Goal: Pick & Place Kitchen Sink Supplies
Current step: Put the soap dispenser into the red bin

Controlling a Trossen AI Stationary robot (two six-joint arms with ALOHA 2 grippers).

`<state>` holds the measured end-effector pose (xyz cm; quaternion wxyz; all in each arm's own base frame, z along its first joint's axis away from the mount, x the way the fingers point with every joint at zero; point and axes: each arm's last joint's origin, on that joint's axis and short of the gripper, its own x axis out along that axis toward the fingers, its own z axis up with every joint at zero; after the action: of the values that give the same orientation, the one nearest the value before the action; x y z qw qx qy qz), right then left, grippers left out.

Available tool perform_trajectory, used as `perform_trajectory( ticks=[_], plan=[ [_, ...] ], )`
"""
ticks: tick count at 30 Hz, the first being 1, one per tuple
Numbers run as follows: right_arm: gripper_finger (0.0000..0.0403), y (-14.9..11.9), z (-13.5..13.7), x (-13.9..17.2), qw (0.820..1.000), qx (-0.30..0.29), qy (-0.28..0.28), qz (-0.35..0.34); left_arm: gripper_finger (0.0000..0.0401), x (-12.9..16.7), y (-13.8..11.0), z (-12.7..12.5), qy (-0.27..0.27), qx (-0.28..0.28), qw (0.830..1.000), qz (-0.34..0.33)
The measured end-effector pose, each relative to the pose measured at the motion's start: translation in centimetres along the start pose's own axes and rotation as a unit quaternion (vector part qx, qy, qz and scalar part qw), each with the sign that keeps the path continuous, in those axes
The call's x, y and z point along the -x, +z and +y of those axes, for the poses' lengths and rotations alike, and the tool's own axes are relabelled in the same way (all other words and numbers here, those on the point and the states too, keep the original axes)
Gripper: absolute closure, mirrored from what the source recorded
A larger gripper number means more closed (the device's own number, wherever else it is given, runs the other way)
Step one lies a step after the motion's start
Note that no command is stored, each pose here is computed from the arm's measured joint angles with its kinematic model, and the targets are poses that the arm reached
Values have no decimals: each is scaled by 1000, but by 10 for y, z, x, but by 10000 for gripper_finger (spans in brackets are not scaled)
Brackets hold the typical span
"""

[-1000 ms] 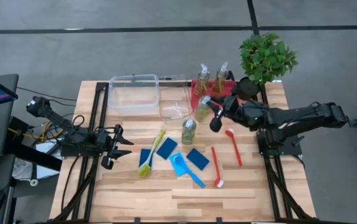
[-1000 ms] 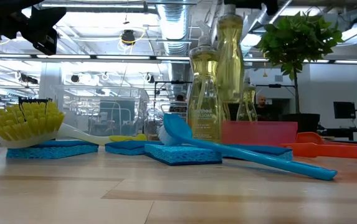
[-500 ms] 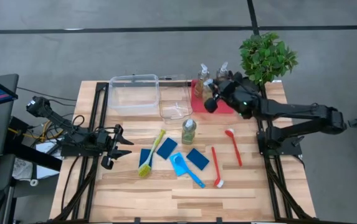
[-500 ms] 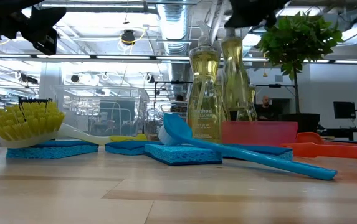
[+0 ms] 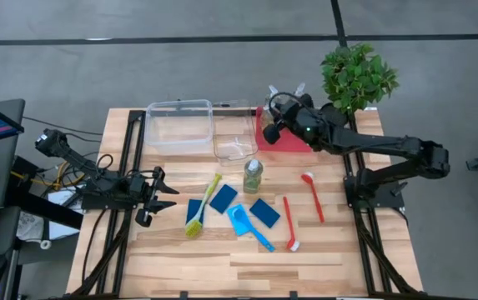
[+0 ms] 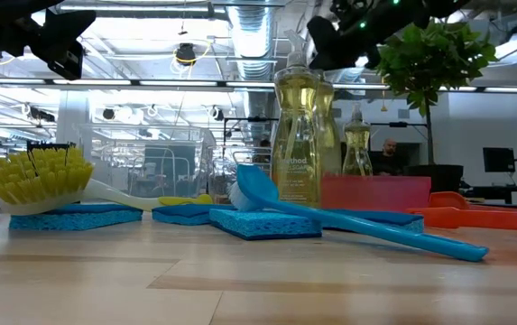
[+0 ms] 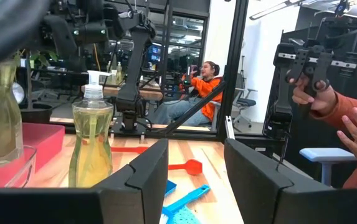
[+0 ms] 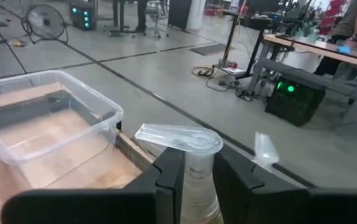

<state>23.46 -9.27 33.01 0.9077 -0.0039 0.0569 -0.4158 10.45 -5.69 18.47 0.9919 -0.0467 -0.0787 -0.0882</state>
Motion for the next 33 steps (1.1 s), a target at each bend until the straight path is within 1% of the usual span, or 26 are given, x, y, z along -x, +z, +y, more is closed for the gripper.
perform_trajectory(
  ticks=[7, 17, 22, 28, 33],
  plan=[
    [336, -8, 5, -8, 1000, 13, -1, 18, 243, 0, 0, 0, 0, 0, 1000, 0],
    [300, -12, 4, -7, 999, 14, -2, 37, 243, 0, 0, 0, 0, 0, 1000, 0],
    [275, -16, 4, -7, 998, 24, -2, 55, 243, 0, 0, 0, 0, 0, 1000, 0],
    [234, -16, 4, -5, 998, 26, -1, 59, 243, 0, 0, 0, 0, 0, 1000, 0],
    [206, -17, 10, -2, 997, 31, 12, 64, 243, 0, 0, 0, 0, 0, 1000, 0]
  ],
)
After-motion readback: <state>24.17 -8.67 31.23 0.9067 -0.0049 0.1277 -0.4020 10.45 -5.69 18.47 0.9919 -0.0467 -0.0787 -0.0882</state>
